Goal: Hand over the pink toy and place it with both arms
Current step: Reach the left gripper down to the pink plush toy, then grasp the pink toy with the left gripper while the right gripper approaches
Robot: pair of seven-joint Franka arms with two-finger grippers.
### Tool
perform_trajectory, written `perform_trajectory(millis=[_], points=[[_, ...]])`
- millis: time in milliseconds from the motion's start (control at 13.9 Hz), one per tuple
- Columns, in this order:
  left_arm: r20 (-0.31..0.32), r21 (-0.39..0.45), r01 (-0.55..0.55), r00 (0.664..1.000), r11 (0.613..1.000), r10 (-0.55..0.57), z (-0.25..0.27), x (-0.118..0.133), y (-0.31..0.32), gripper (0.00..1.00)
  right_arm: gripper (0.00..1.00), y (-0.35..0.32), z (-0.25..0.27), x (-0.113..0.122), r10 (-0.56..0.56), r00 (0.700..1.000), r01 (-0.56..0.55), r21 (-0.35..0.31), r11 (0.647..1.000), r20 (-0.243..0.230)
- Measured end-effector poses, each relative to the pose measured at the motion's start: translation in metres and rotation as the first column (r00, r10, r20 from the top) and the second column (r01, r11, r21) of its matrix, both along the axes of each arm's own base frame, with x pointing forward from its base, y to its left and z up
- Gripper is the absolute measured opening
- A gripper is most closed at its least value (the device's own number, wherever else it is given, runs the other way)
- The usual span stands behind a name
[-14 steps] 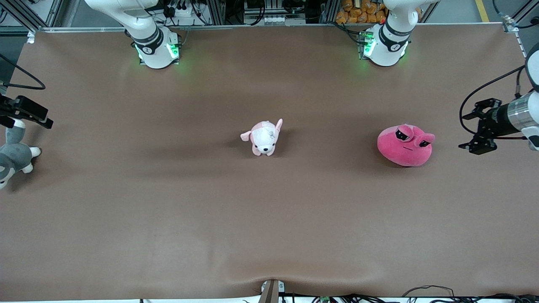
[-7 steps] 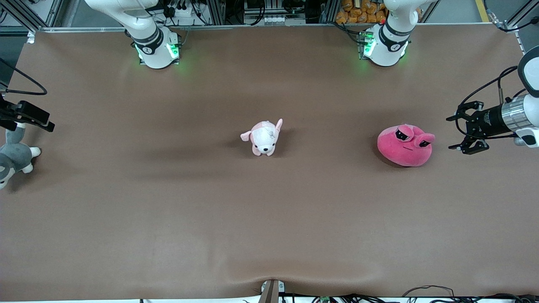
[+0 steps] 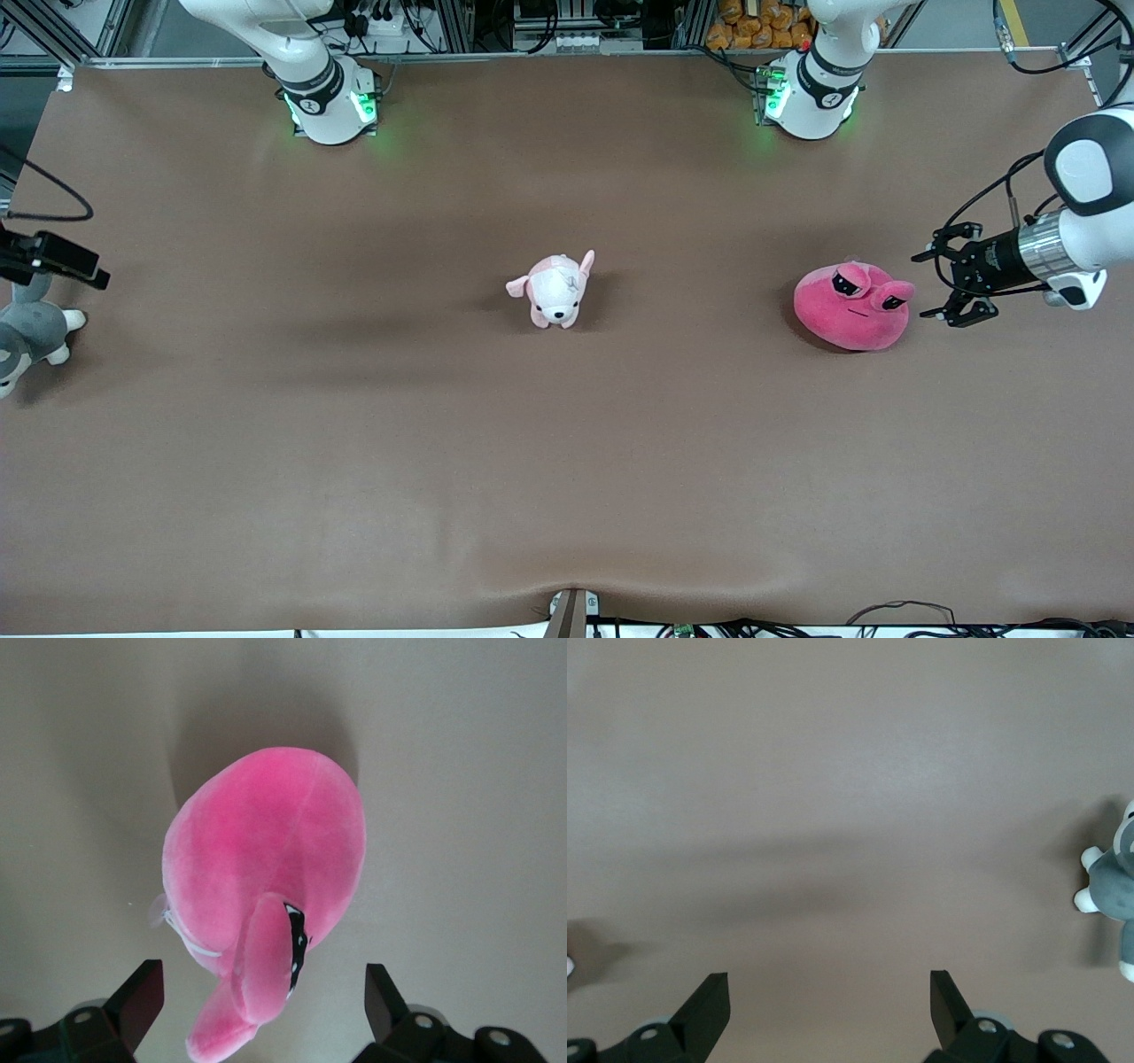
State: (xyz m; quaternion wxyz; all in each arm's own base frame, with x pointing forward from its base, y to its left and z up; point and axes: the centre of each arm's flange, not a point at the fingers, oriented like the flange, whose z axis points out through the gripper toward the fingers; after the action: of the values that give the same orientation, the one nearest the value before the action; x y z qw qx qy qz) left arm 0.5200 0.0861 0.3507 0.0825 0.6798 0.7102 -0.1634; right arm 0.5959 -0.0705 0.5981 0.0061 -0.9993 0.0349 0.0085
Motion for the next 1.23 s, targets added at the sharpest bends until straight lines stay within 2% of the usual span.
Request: perform_trajectory(millis=[288, 577, 649, 793, 865, 1009, 1153, 1225], points=[[0.024, -0.015, -0.005, 1.0, 1.0, 0.005, -0.019, -0.008, -0.001, 1.0, 1.0, 0.0, -0.003, 0.006, -0.016, 1.0, 0.016, -0.003, 1.0, 0.016], [0.039, -0.021, 0.017, 0.999, 1.0, -0.016, -0.028, -0.014, -0.001, 0.97, 1.0, 0.012, -0.003, 0.005, -0.199, 0.98, 0.199, -0.001, 0.98, -0.002], [0.043, -0.03, 0.016, 0.999, 0.999, -0.015, -0.028, -0.014, -0.001, 0.91, 1.0, 0.017, -0.003, 0.005, -0.244, 0.97, 0.244, -0.002, 0.97, -0.007], [0.056, -0.042, 0.035, 0.998, 0.998, -0.033, -0.028, -0.014, -0.002, 0.89, 1.0, 0.033, -0.004, 0.004, -0.353, 0.935, 0.353, -0.005, 0.936, -0.028], [0.061, -0.045, 0.046, 0.997, 0.998, -0.044, -0.029, -0.014, -0.002, 0.89, 1.0, 0.046, -0.005, 0.003, -0.416, 0.908, 0.417, -0.001, 0.909, -0.052], [0.065, -0.05, 0.053, 0.997, 0.997, -0.05, -0.029, -0.014, -0.002, 0.87, 1.0, 0.076, -0.007, -0.001, -0.547, 0.829, 0.552, 0.014, 0.833, -0.117], [0.064, -0.052, 0.054, 0.997, 0.997, -0.05, -0.03, -0.015, -0.003, 0.83, 1.0, 0.106, -0.005, -0.003, -0.668, 0.723, 0.683, 0.035, 0.73, -0.177], [0.064, -0.053, 0.054, 0.997, 0.997, -0.05, -0.03, -0.015, -0.003, 0.79, 1.0, 0.121, -0.004, -0.004, -0.727, 0.652, 0.75, 0.044, 0.66, -0.217]])
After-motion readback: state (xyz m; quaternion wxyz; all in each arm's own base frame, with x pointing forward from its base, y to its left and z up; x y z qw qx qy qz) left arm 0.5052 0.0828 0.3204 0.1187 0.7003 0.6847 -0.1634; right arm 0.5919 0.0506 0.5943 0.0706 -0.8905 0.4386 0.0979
